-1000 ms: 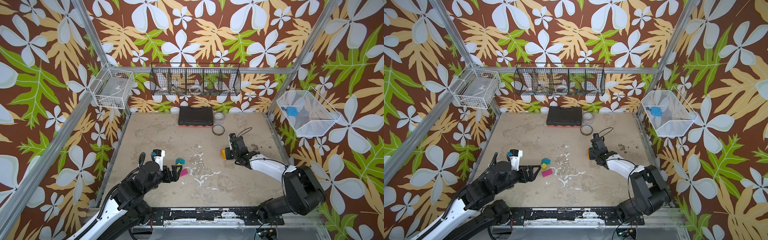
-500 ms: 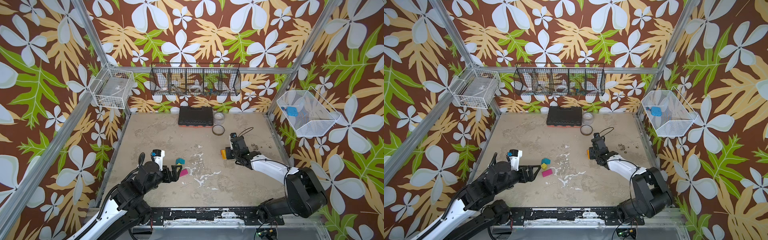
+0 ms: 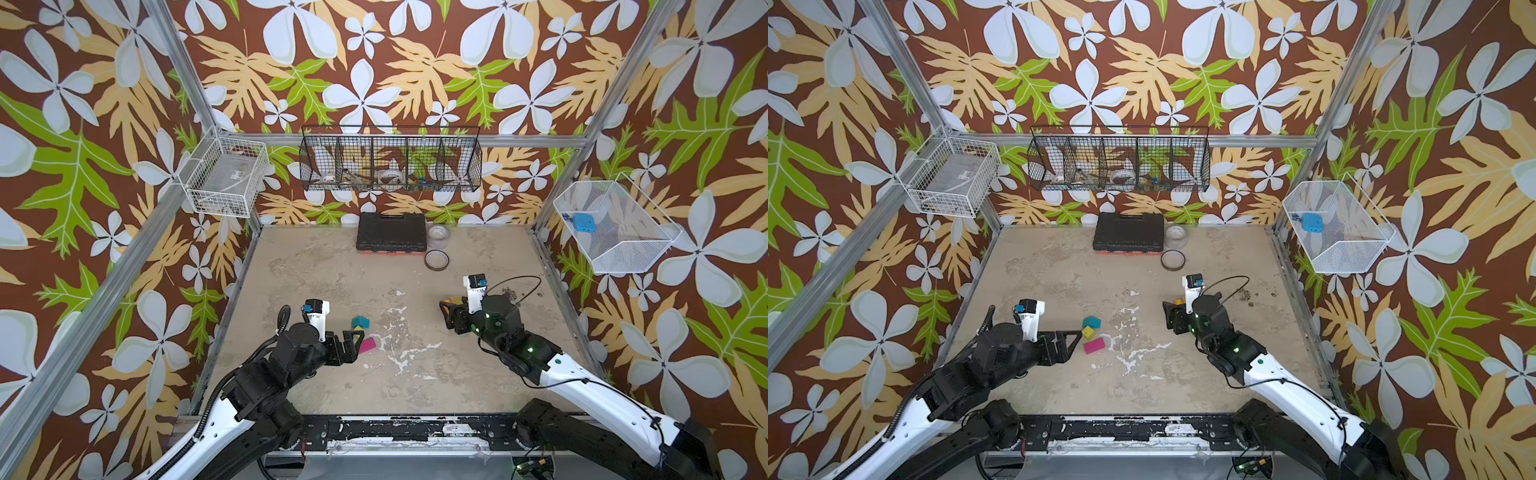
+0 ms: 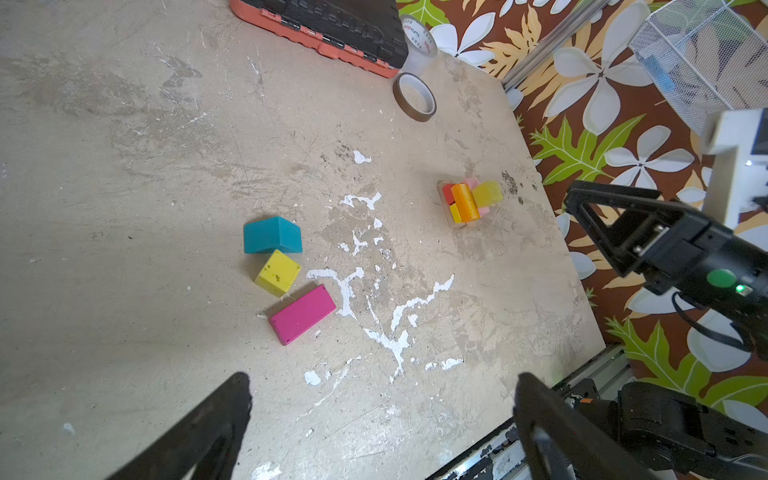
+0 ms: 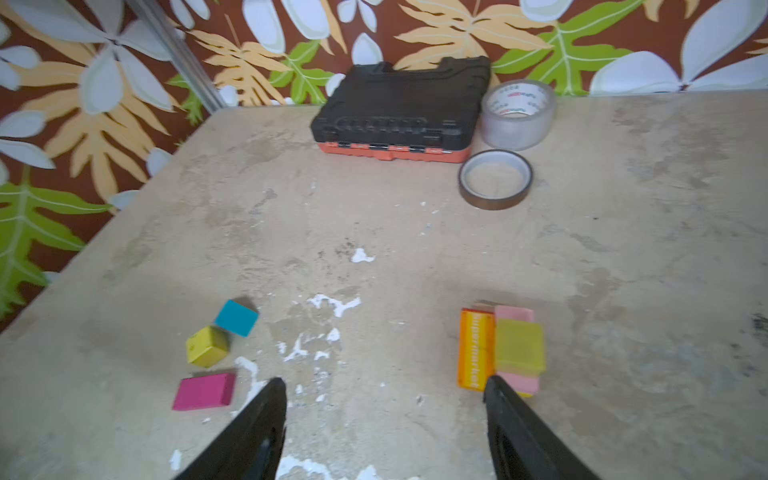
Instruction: Build the wood block tower
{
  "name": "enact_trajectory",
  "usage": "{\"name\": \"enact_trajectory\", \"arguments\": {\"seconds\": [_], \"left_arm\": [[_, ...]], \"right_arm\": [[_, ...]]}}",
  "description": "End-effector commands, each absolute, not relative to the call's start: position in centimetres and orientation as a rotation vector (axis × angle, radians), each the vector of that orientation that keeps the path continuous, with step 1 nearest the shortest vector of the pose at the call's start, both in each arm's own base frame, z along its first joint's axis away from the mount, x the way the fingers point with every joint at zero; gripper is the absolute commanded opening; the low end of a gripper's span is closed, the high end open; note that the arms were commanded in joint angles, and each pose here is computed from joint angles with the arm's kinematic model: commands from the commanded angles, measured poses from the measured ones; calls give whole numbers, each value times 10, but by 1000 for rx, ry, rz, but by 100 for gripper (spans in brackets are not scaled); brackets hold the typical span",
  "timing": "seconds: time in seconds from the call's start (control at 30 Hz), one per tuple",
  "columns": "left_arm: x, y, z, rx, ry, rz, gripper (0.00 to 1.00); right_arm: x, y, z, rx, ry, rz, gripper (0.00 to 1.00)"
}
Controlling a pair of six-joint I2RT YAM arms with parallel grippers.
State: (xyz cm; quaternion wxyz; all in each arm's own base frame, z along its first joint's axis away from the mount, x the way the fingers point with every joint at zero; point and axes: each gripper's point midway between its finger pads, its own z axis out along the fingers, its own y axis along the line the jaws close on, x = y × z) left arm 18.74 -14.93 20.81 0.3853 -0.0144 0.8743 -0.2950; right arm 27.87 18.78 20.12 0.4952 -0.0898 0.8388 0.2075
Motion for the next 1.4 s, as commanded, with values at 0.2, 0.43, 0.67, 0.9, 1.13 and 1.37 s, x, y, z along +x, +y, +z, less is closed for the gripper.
{"name": "enact_trajectory", "arguments": {"seconds": [0.2,0.43,0.67,0.9,1.13,1.37], "left_arm": [[189,-148,216,-48,2190,-763,100],[190,-155,212,-17,2243,-753,100],[194,-156,211,-11,2237,-734,100],[186,-157,217,10,2170,-819,100],[184,-145,232,-23,2096,-816,100],[185,-148,229,-10,2111,-815,100]], "right_arm": [[237,281,199,-407,2008,666,75],[241,327,152,-534,2133,565,74],[249,363,112,-614,2211,475,72],[262,409,89,-701,2239,426,70],[278,437,65,-769,2266,356,69],[285,450,46,-840,2301,337,63]]}}
